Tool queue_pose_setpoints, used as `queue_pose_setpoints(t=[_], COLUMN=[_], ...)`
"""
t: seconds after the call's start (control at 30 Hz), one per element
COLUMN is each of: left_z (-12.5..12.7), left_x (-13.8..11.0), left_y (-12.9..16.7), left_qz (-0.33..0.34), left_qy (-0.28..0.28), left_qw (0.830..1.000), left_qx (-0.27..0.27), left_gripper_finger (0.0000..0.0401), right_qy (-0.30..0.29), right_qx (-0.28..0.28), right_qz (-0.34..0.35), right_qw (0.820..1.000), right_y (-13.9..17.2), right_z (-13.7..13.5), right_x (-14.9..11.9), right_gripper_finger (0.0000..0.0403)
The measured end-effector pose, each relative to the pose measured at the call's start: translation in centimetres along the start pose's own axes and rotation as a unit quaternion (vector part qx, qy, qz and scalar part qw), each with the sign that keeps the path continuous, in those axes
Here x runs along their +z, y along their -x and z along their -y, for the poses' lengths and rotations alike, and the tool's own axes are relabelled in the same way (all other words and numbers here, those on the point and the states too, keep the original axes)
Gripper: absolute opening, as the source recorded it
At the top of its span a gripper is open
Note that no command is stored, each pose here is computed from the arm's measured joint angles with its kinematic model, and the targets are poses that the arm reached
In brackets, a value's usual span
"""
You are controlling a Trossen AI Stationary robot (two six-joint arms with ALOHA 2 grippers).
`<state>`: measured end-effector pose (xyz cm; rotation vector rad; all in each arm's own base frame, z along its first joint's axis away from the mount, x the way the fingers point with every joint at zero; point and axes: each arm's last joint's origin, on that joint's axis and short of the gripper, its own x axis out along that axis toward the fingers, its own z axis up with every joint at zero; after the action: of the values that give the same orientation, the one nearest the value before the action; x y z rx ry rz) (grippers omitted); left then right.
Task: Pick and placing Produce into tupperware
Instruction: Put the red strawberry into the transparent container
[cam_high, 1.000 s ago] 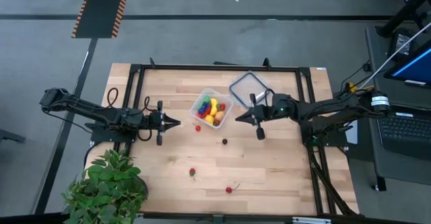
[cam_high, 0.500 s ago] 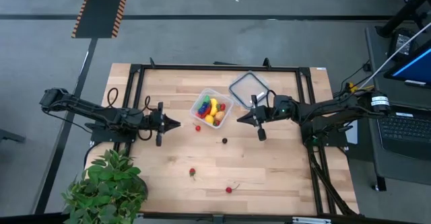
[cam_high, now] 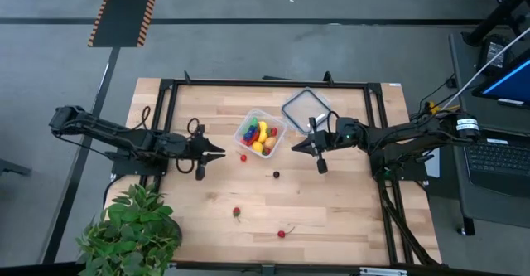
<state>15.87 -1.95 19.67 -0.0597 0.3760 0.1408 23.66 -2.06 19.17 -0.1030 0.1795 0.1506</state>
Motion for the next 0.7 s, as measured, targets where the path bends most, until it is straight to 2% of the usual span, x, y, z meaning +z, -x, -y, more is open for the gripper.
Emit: queue_pose_setpoints(t=[0.17,0.33,0.7], left_z=[0.3,0.6,2.2], left_x=[-0.2,0.3,3.4], left_y=[-1.0,-2.0,-3.8], left_qz=[-0.037,-0.068,-0.149], left_qy=[-0.010,-0.019,-0.020], left_qw=[0.999,0.997,0.988], left_qx=[0.006,0.011,0.019], left_gripper_finger=[0.0053,0.0052,0.0081], right_qy=[0.011,0.011,0.012], right_qx=[0.000,0.000,0.000], right_qz=[-0.002,-0.002,-0.002], right_qw=[1.000,1.000,1.000], right_y=[0.0,0.0,0.0], right_z=[0.0,0.0,0.0], right_x=[0.0,0.0,0.0], right_gripper_finger=[0.0004,0.0016,0.0006])
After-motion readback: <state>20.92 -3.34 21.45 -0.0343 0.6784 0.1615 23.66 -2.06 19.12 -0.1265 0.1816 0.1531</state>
